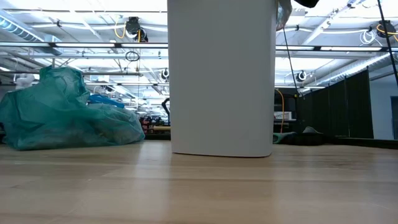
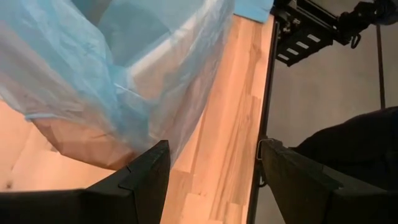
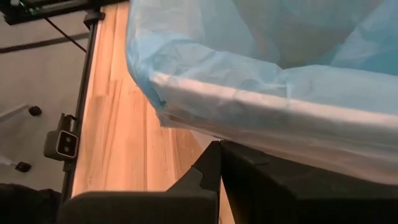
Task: Place trash/remove bag and relplace
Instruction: Insert the new blue trash bag into the trash bin
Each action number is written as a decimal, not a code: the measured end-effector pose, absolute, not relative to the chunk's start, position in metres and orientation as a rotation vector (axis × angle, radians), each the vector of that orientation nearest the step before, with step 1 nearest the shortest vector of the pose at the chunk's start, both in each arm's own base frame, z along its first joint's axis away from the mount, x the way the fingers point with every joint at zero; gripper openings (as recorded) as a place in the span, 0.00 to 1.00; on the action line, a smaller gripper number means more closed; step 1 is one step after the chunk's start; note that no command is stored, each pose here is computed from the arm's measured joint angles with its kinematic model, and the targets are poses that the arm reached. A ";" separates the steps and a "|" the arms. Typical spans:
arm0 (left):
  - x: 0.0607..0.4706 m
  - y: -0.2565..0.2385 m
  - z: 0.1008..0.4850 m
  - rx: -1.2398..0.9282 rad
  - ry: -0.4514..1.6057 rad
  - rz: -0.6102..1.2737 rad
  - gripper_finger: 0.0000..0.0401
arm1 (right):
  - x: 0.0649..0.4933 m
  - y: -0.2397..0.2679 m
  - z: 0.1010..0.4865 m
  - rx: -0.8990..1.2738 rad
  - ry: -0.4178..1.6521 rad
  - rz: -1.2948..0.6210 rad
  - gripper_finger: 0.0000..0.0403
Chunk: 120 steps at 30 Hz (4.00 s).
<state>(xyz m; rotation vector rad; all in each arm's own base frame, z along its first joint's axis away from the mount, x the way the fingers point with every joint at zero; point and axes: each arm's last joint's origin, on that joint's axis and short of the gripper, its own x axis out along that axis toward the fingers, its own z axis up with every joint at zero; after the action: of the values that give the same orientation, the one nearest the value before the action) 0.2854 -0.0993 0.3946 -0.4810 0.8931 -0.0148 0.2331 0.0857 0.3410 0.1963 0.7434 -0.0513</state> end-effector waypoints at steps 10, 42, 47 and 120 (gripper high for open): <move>0.286 -0.097 0.395 -0.423 0.860 0.038 0.61 | 0.210 0.076 0.363 0.258 0.645 -0.037 0.00; 0.291 -0.095 0.399 -0.386 0.787 0.048 0.61 | 0.235 0.070 0.380 0.155 0.410 0.056 0.00; 0.290 -0.095 0.409 -0.396 0.757 0.039 0.61 | 0.235 0.070 0.380 0.154 0.411 0.057 0.00; 0.317 0.052 0.401 -0.135 0.889 0.455 0.00 | 0.262 -0.038 0.358 0.229 0.509 -0.277 0.00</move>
<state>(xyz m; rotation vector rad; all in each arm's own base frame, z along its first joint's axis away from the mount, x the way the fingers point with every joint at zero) 0.3165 0.0524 0.4010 -0.1353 0.8887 0.4550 0.2617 -0.0381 0.3582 0.2292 0.5088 -0.2769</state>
